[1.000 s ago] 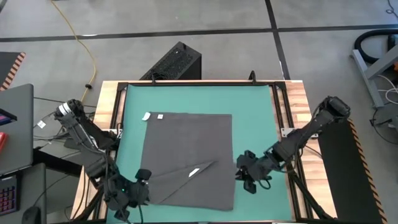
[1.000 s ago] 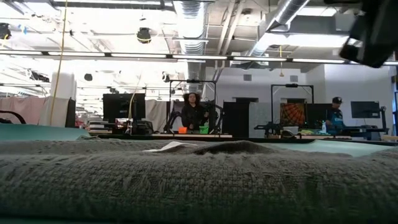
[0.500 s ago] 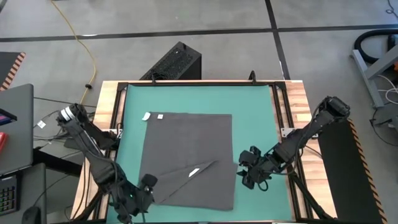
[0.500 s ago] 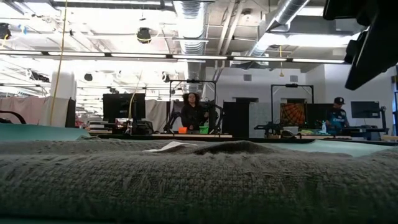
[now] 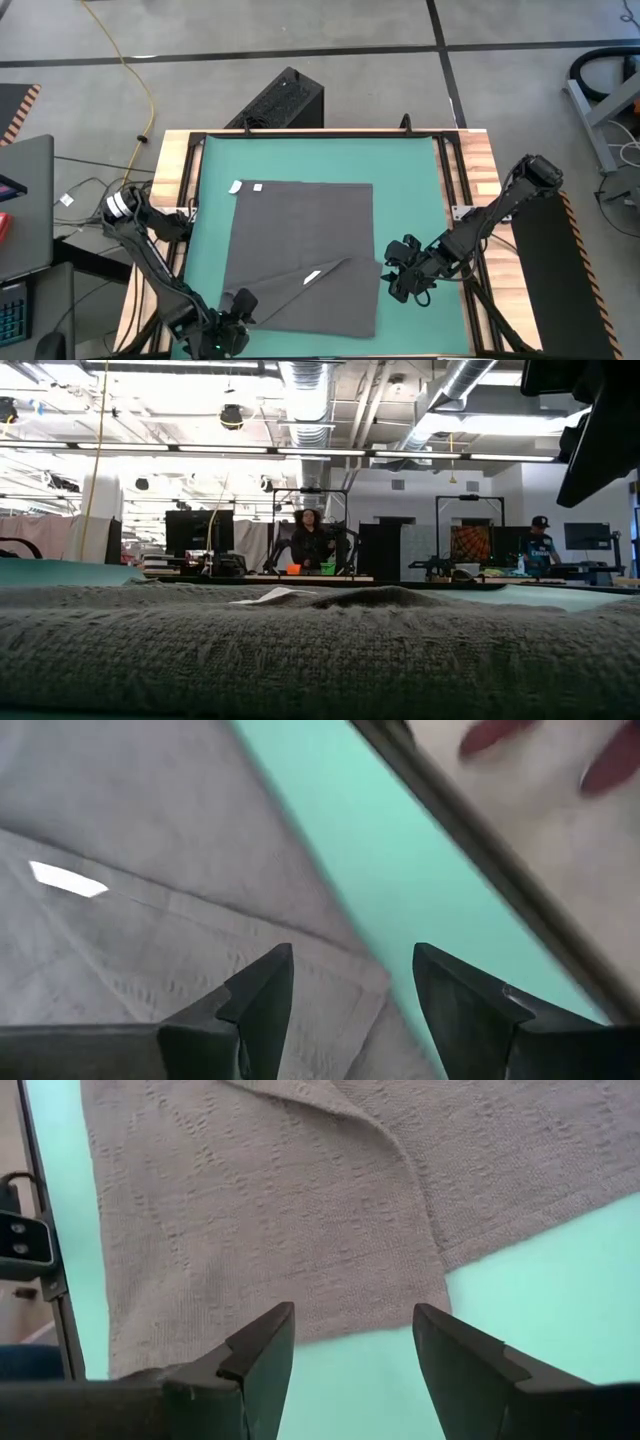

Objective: Roll towel
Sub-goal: Roll the gray towel on the table

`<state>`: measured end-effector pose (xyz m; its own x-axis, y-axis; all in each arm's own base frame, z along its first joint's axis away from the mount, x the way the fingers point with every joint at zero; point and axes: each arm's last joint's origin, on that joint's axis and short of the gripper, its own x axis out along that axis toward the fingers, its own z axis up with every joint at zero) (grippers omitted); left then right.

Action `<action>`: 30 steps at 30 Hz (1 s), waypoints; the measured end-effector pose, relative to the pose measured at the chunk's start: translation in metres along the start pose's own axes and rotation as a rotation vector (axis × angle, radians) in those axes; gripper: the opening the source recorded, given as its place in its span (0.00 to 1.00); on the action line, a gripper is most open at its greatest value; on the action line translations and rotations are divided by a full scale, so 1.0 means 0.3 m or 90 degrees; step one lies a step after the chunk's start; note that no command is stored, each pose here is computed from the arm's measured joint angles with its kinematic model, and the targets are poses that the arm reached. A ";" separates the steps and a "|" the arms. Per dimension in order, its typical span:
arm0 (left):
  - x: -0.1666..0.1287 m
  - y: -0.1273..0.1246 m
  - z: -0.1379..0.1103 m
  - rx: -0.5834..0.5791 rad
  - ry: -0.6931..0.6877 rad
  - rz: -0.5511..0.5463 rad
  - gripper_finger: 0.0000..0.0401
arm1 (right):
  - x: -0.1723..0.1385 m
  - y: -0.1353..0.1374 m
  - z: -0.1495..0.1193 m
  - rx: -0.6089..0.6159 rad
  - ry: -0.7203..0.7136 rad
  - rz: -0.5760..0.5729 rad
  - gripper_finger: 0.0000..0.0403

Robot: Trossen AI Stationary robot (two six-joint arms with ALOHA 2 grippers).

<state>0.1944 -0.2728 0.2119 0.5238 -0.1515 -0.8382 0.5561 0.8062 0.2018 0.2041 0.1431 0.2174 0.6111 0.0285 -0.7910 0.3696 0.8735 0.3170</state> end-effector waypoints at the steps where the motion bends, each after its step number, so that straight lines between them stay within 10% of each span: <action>1: 0.013 -0.004 -0.003 0.013 0.007 0.001 0.49 | 0.000 0.000 0.000 0.002 0.000 0.000 0.57; 30: 0.153 -0.040 -0.046 0.065 0.085 0.051 0.49 | 0.000 -0.001 0.001 0.024 -0.007 -0.005 0.56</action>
<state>0.2028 -0.2814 0.1639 0.4829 -0.0071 -0.8756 0.5821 0.7496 0.3150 0.2042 0.1428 0.2174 0.6163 0.0162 -0.7874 0.4006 0.8544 0.3311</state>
